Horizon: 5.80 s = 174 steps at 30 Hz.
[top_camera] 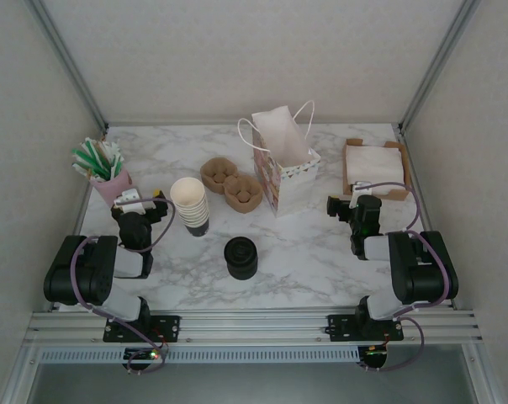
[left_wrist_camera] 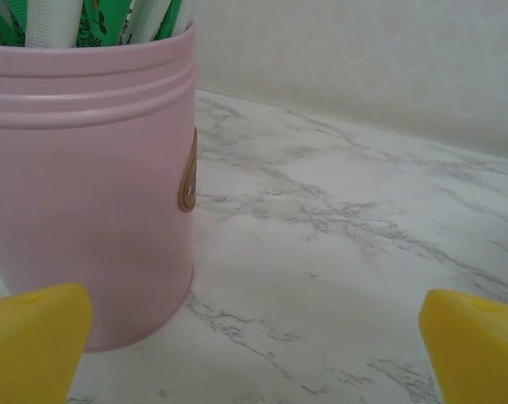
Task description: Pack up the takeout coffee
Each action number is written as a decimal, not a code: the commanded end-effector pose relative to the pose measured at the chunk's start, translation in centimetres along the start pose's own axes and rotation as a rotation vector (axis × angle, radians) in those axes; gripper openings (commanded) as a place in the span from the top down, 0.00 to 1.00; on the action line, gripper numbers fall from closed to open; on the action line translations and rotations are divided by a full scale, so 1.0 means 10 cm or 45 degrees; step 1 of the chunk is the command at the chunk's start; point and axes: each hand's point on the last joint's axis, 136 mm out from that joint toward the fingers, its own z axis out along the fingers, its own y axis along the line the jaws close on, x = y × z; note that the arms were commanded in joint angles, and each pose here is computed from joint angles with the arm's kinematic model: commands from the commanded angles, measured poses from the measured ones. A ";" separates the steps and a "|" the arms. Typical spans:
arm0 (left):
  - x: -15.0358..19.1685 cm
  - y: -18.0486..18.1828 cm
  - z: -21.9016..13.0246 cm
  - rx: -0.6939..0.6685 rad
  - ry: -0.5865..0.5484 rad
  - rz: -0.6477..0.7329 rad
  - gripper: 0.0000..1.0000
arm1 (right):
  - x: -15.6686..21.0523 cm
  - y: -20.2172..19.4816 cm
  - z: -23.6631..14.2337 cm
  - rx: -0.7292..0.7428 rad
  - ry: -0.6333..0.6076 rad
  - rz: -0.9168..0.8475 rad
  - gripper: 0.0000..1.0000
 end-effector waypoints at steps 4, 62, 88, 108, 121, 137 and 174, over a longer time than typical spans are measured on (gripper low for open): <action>-0.15 -0.03 0.05 -0.004 -0.072 -0.036 0.01 | -0.13 -0.01 0.04 -0.001 -0.052 -0.011 0.01; -1.23 -0.39 -1.61 0.349 0.195 -0.922 0.00 | -1.10 0.30 -2.43 -0.177 0.330 0.566 0.01; -1.18 -0.78 -1.71 0.495 0.567 -0.950 0.00 | -1.14 0.72 -2.49 -0.494 0.403 0.568 0.01; -1.39 -0.71 -1.75 0.329 0.839 -0.553 0.25 | -0.96 1.73 -2.37 -0.824 0.660 0.374 0.11; -1.31 -0.79 -1.53 0.279 0.952 -0.384 0.43 | -0.76 2.44 -2.26 -0.744 0.738 -0.024 0.20; -1.14 -1.00 -1.31 0.140 1.062 -0.063 0.56 | -0.54 2.62 -1.98 -0.669 0.799 -0.085 0.13; -0.97 -1.18 -1.07 0.141 1.167 0.055 0.84 | -0.48 2.68 -1.95 -0.708 0.785 -0.061 0.05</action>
